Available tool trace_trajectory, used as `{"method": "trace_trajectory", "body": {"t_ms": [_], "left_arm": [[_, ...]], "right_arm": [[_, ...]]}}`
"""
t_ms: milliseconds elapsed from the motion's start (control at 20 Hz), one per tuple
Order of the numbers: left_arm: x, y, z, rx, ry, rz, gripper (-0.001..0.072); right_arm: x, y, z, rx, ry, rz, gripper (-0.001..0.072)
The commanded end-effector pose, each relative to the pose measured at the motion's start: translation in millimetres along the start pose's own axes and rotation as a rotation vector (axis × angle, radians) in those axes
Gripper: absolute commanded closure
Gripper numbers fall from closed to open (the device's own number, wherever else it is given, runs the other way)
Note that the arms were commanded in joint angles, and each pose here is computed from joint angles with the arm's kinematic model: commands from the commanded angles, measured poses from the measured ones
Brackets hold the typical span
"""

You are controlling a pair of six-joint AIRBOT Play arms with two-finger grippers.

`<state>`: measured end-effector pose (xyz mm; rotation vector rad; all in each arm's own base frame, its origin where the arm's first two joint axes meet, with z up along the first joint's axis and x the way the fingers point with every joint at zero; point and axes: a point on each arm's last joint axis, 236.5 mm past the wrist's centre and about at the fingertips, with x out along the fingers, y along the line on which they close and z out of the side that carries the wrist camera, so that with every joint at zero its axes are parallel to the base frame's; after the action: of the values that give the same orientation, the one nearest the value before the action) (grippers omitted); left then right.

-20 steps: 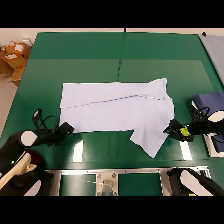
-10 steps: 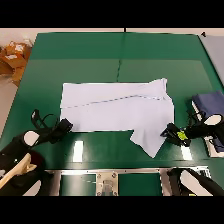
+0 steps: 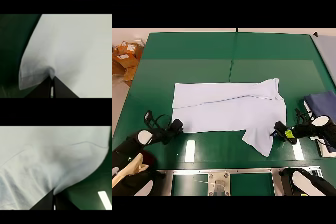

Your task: Fold the shirts.

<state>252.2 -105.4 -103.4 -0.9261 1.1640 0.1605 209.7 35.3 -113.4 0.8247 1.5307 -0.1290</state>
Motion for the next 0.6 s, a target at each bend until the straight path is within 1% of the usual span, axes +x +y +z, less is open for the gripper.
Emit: {"method": "trace_trajectory", "body": {"t_ms": [0, 100, 250, 300, 350, 400, 450, 550], "left_arm": [[-9.5, -7.3, 2.4, 0.124, 0.022, 0.031, 0.0687], [-18.4, -9.2, 12.7, 0.223, 0.009, 0.078, 0.0687], [-22.2, -14.1, 18.6, 0.25, -0.005, 0.081, 0.0686], [-22.4, -12.9, 17.0, 0.25, 0.003, 0.086, 0.0645], [-22.5, -11.1, 15.1, 0.249, 0.011, 0.092, 0.0271], [-22.5, -11.7, 14.9, 0.238, 0.012, 0.09, 0.0003], [-22.3, -13.6, 14.2, 0.228, 0.013, 0.082, 0.0042], [-22.1, -17.1, 11.4, 0.208, 0.023, 0.066, 0.0043]], "right_arm": [[-4.5, -5.6, -0.5, -0.039, 0.012, -0.035, 0.0693], [-7.8, -4.5, -0.3, -0.048, 0.005, -0.035, 0.0693], [-9.6, -3.6, -1.7, -0.05, 0.003, -0.034, 0.0692], [-9.6, -3.6, -3.0, -0.05, 0.009, -0.033, 0.0692], [-9.6, -3.6, -3.1, -0.05, 0.009, -0.033, 0.0692], [-9.6, -3.7, -3.1, -0.05, 0.009, -0.034, 0.0692], [-9.6, -3.7, -3.1, -0.05, 0.009, -0.034, 0.0692], [-9.6, -3.7, -3.0, -0.051, 0.009, -0.034, 0.0692]]}}
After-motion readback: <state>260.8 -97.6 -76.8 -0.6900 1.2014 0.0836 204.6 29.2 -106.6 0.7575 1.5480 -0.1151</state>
